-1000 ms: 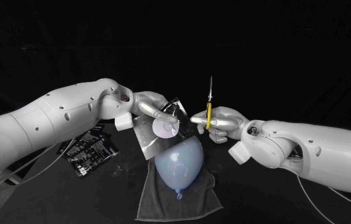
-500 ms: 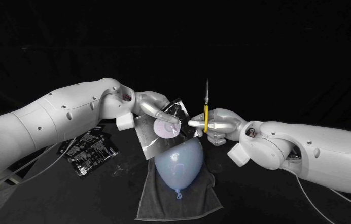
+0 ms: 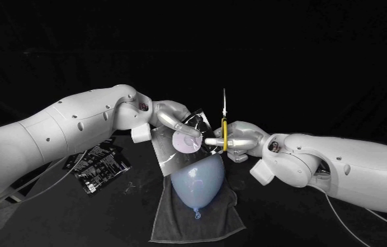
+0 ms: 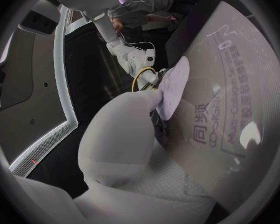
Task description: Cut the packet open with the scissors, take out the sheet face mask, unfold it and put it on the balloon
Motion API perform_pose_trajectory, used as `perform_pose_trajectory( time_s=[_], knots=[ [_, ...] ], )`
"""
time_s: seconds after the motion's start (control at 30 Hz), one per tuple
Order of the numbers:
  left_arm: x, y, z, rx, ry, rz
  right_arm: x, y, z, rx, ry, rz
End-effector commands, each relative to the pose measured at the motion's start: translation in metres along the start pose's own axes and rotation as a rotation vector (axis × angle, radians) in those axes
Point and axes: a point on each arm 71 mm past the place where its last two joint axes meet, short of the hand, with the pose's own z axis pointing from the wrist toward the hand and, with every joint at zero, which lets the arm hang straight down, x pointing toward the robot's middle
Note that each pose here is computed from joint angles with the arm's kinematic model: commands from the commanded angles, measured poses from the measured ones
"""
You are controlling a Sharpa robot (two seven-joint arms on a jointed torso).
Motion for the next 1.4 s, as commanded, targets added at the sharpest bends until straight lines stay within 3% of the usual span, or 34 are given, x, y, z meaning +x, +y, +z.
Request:
perform_pose_trajectory(
  time_s=[0.03, 0.4, 0.8, 1.13, 1.4],
  knots=[
    [0.0044, -0.0039, 0.0032, 0.001, 0.038, 0.011, 0.004, 0.001, 0.001, -0.004, 0.034, -0.017],
    [0.0060, -0.0051, 0.0045, -0.001, 0.045, 0.017, 0.005, 0.002, 0.001, -0.027, 0.030, -0.017],
    [0.0027, -0.0073, 0.0038, 0.004, -0.009, 0.002, 0.008, 0.003, -0.002, -0.060, 0.028, -0.012],
    [-0.0061, -0.0056, -0.0016, -0.009, -0.115, -0.031, 0.004, 0.004, -0.009, -0.094, -0.027, -0.013],
    [-0.0149, 0.0010, -0.0106, 0.012, -0.209, -0.103, -0.004, 0.003, -0.015, -0.109, -0.076, -0.028]
  ],
)
